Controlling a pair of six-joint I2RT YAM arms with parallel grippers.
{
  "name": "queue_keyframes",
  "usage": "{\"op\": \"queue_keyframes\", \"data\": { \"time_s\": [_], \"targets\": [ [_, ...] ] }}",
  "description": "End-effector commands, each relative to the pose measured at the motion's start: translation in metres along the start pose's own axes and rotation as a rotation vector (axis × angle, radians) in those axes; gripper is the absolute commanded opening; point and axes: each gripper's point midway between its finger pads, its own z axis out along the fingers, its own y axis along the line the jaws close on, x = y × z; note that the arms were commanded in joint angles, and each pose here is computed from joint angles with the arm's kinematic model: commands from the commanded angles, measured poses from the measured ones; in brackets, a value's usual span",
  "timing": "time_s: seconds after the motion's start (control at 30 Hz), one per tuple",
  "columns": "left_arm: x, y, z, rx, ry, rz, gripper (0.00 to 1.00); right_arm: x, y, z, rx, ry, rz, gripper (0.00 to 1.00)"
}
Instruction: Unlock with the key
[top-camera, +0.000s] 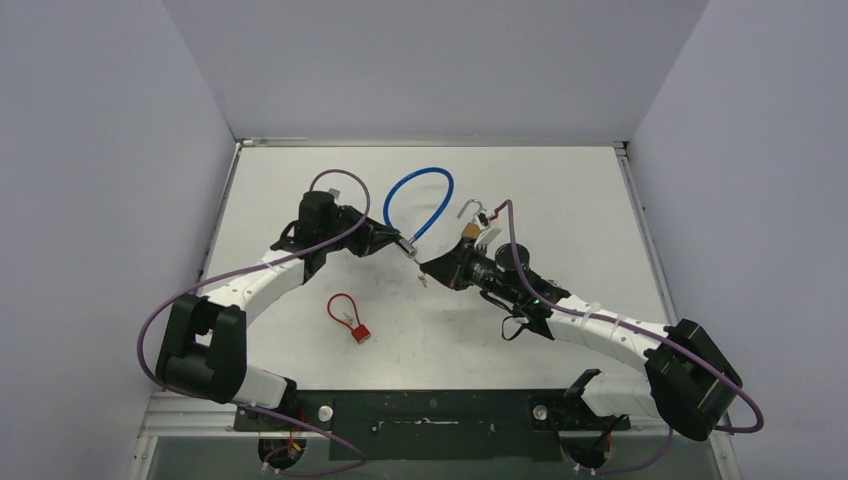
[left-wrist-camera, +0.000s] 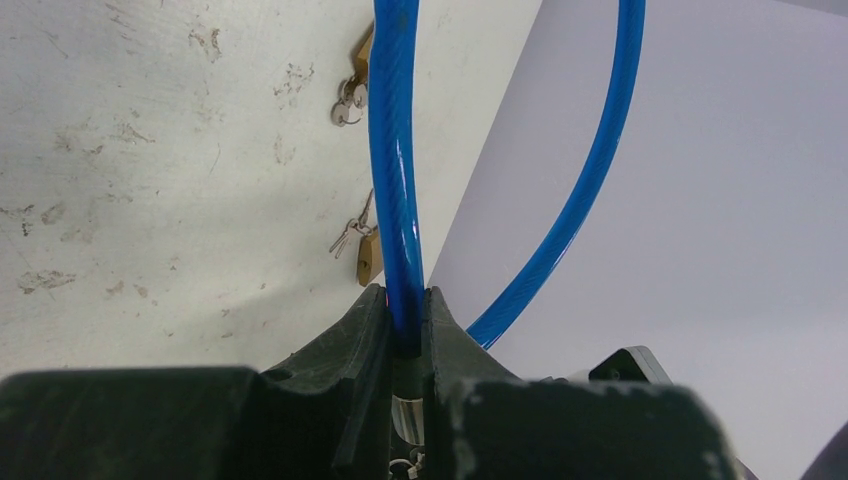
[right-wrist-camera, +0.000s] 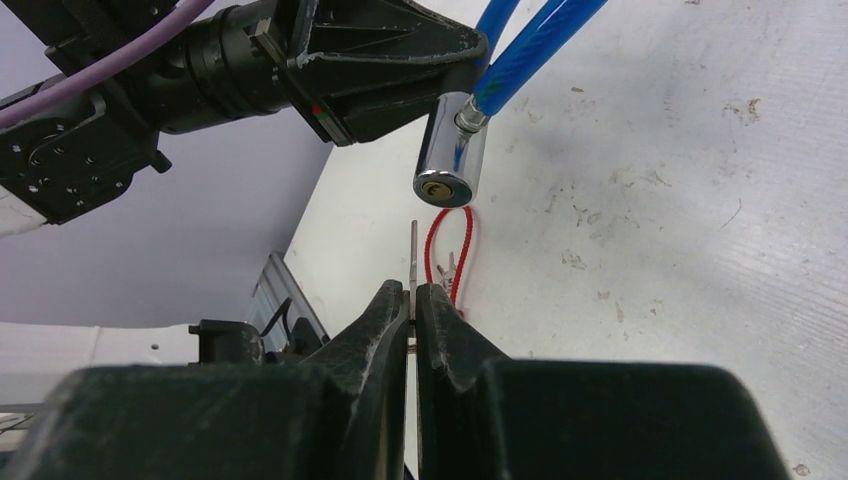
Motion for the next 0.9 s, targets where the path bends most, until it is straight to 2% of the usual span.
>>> {"op": "queue_keyframes", "data": {
  "time_s": [0.0,0.87],
  "targets": [
    [0.004,-0.039,-0.016,0.148,0.006,0.050,0.00,-0.036,0.030,0.002,-0.078,-0.120,-0.026,0.00],
    [0.004,-0.037,-0.019,0.145,-0.008,0.047,0.00,-0.028,0.025,0.009,-0.075,-0.087,-0.039,0.00]
  ]
}}
